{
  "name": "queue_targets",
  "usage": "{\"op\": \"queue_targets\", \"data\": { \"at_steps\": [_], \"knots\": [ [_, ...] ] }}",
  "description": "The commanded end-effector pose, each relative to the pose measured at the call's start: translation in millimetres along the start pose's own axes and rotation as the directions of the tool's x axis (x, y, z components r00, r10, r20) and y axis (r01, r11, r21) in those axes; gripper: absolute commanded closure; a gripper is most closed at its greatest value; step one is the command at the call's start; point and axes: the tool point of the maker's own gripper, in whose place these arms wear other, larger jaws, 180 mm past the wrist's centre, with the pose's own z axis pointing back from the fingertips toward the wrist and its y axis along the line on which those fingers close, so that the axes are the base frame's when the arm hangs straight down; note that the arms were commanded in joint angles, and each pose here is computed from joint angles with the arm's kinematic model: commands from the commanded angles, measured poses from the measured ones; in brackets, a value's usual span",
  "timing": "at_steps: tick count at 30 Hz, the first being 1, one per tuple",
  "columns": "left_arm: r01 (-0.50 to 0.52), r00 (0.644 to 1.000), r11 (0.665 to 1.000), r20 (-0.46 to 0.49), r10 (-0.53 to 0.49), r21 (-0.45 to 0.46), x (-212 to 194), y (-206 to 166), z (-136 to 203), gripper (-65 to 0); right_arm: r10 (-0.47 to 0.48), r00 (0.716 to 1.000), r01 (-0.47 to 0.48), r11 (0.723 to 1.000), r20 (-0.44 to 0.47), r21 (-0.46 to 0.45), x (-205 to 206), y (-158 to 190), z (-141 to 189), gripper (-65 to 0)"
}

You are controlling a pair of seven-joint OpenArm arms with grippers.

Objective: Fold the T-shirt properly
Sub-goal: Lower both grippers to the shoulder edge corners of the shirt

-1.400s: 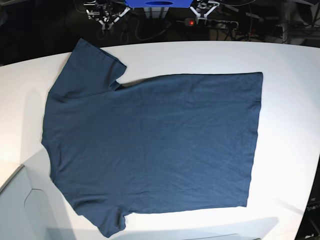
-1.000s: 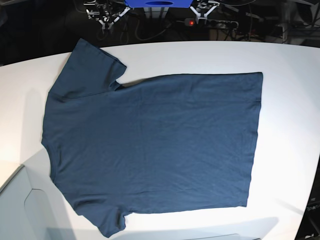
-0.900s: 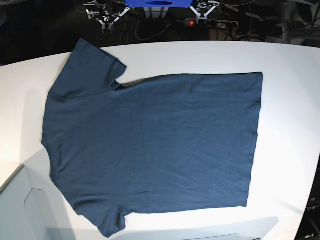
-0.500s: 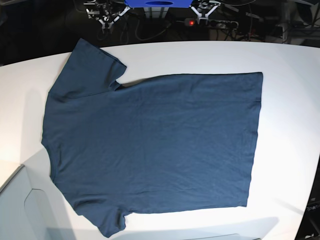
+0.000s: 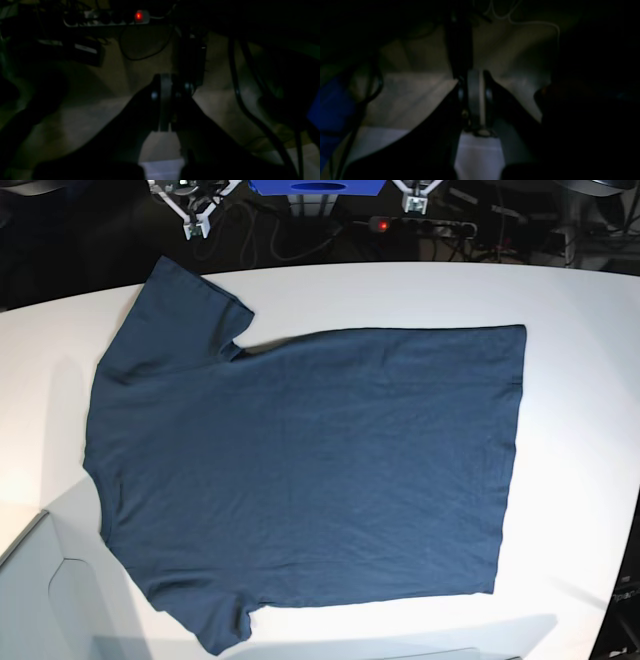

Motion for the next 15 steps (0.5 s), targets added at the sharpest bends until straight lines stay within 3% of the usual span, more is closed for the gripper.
{"op": "queue_targets", "data": {
  "at_steps": [1,6,15],
  "knots": [
    [0.008,1.000,1.000,0.011,-0.008,-0.006,1.1,0.0,8.9,0.0,0.017,0.999,-0.017,1.000,0.032,-0.002,5.8,-2.3,11.5,-0.1],
    [0.048,0.995,0.999,0.090,-0.048,-0.003,33.0,3.6,43.1,0.0,0.051,0.993,-0.052,0.999,0.105,0.008,25.3,10.3,51.5,-0.1],
    [0.107,0.977,0.994,0.188,-0.105,-0.005,84.0,-2.6,108.7,0.0,0.090,0.988,-0.092,0.996,0.122,0.015,39.4,25.1,108.0,-0.1]
  ]
}}
